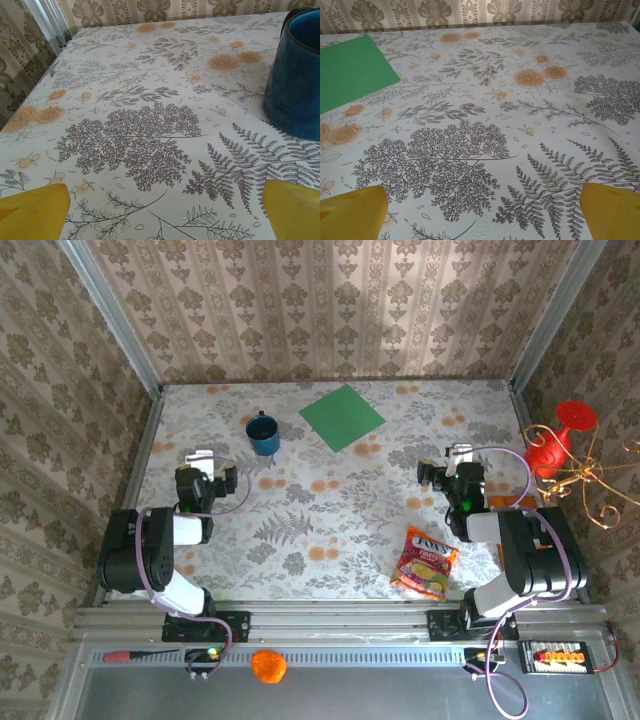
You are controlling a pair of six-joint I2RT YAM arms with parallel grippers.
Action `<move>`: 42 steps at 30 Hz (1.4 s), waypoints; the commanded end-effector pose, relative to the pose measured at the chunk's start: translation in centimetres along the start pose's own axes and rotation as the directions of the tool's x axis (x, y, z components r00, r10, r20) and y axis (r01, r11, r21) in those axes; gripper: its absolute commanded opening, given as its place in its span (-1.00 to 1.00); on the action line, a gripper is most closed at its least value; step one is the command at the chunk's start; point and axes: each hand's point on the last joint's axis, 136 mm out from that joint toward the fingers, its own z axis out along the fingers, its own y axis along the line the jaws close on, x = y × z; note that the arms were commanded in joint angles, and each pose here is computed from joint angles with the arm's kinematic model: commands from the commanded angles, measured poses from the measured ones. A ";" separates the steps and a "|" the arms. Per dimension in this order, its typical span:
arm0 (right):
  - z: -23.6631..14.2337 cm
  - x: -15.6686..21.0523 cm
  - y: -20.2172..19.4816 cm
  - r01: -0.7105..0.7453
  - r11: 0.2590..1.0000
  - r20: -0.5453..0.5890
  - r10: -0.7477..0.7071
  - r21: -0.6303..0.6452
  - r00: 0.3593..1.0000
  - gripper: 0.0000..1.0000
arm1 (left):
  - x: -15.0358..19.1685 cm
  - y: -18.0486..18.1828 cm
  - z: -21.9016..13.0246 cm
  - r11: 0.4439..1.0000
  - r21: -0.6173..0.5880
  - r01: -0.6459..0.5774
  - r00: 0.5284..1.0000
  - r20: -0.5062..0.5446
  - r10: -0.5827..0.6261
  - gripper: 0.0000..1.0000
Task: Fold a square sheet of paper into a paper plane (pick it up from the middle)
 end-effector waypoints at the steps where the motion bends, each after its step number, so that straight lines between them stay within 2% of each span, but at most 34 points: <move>1: 0.3 -0.5 0.1 0.014 1.000 0.010 -0.014 -0.004 1.000 1.00 | -0.7 -0.2 0.2 1.000 0.010 -0.018 1.000 0.012 0.018 1.00; 29: 0.2 -0.5 0.0 0.013 1.000 0.013 -0.013 -0.001 1.000 1.00 | -0.7 -0.2 0.1 1.000 0.010 -0.017 1.000 0.014 0.017 1.00; 32: -0.5 -1.7 0.0 0.012 1.000 0.027 -0.012 0.000 1.000 1.00 | -1.3 0.5 -0.3 0.999 -0.036 -0.008 1.000 0.017 0.008 1.00; 38: -2.7 -5.8 0.9 0.036 0.999 0.044 -0.037 0.004 0.998 1.00 | -3.7 0.1 -2.1 1.000 -0.023 0.003 0.999 -0.043 -0.004 1.00; 42: -3.6 -8.6 2.5 -0.077 0.995 0.035 0.079 -0.062 0.996 1.00 | -6.0 0.2 -4.1 0.989 -0.022 0.143 0.989 -0.044 -0.144 1.00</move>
